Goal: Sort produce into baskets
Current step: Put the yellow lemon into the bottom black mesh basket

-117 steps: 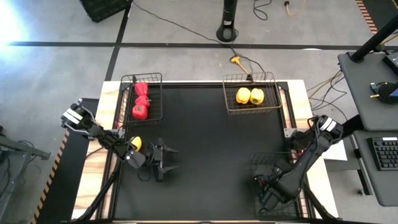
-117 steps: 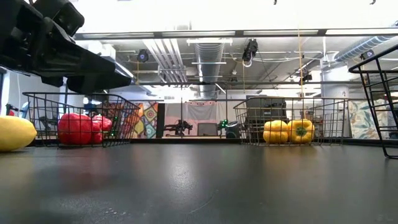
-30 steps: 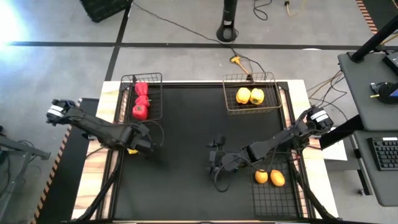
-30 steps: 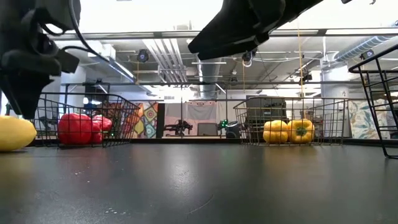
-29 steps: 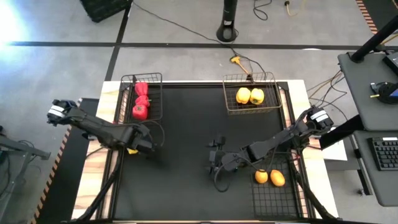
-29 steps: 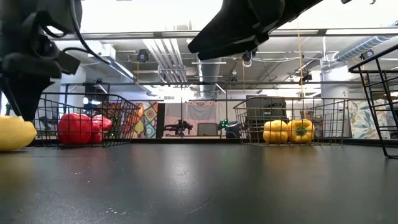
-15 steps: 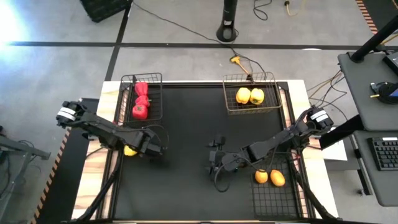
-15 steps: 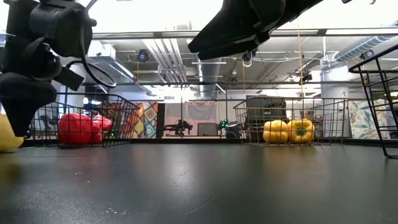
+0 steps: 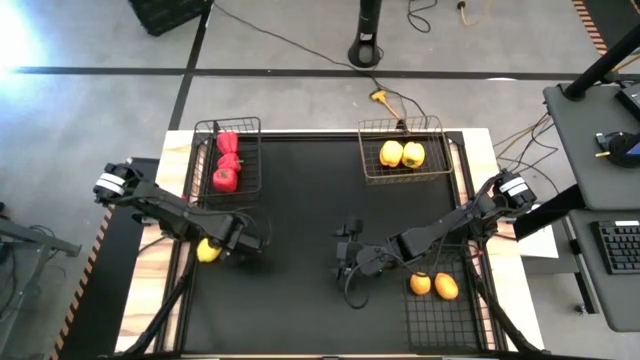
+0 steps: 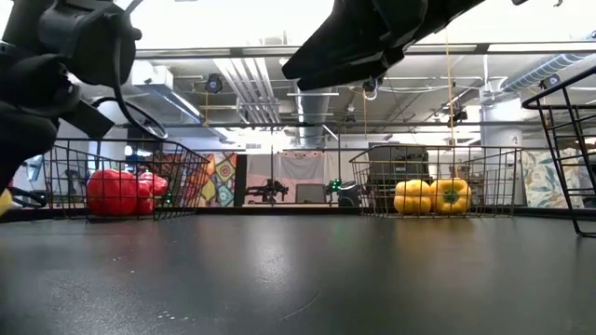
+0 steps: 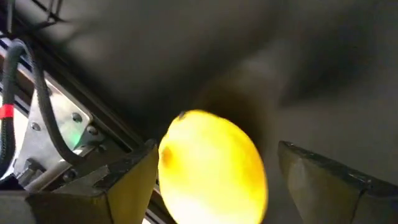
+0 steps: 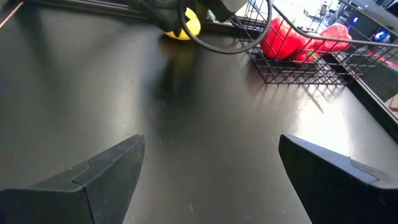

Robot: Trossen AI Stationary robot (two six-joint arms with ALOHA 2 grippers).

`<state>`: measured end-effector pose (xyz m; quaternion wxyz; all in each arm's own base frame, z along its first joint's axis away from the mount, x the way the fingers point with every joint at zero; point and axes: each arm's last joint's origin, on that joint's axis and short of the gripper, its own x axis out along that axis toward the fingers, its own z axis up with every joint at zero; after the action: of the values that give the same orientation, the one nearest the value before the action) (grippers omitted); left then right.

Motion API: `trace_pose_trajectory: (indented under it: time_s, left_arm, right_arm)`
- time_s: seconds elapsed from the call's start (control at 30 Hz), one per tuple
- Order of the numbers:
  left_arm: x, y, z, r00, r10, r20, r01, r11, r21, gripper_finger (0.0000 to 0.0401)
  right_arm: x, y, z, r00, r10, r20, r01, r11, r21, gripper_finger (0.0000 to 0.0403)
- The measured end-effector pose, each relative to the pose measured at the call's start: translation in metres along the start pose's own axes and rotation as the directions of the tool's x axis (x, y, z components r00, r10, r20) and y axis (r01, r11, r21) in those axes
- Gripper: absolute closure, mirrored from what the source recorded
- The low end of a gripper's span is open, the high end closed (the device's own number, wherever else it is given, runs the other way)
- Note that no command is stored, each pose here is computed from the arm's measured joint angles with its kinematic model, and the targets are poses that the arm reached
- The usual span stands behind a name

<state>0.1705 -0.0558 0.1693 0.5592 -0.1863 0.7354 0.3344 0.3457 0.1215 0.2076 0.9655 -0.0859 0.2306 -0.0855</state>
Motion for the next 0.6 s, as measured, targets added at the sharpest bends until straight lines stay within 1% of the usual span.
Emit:
trace_pose_trajectory:
  time_s: [0.27, 0.4, 0.6]
  left_arm:
    - [0.002, -0.008, -0.011, 0.998, -0.017, -0.064, 0.021, 0.998, 0.065, 0.0092]
    - [0.007, -0.017, -0.02, 0.994, -0.006, -0.113, 0.015, 0.996, 0.084, 0.0092]
    - [0.021, -0.035, -0.028, 0.988, 0.02, -0.154, 0.0, 0.992, 0.128, 0.0091]
  right_arm:
    - [0.0, 0.0, -0.001, 1.0, 0.0, -0.006, 0.0, 1.0, 0.015, 0.004]
    - [0.0, 0.0, -0.003, 1.0, -0.001, -0.01, 0.001, 1.0, 0.023, 0.004]
    - [0.0, 0.0, -0.006, 1.0, -0.001, -0.018, 0.001, 0.999, 0.04, 0.004]
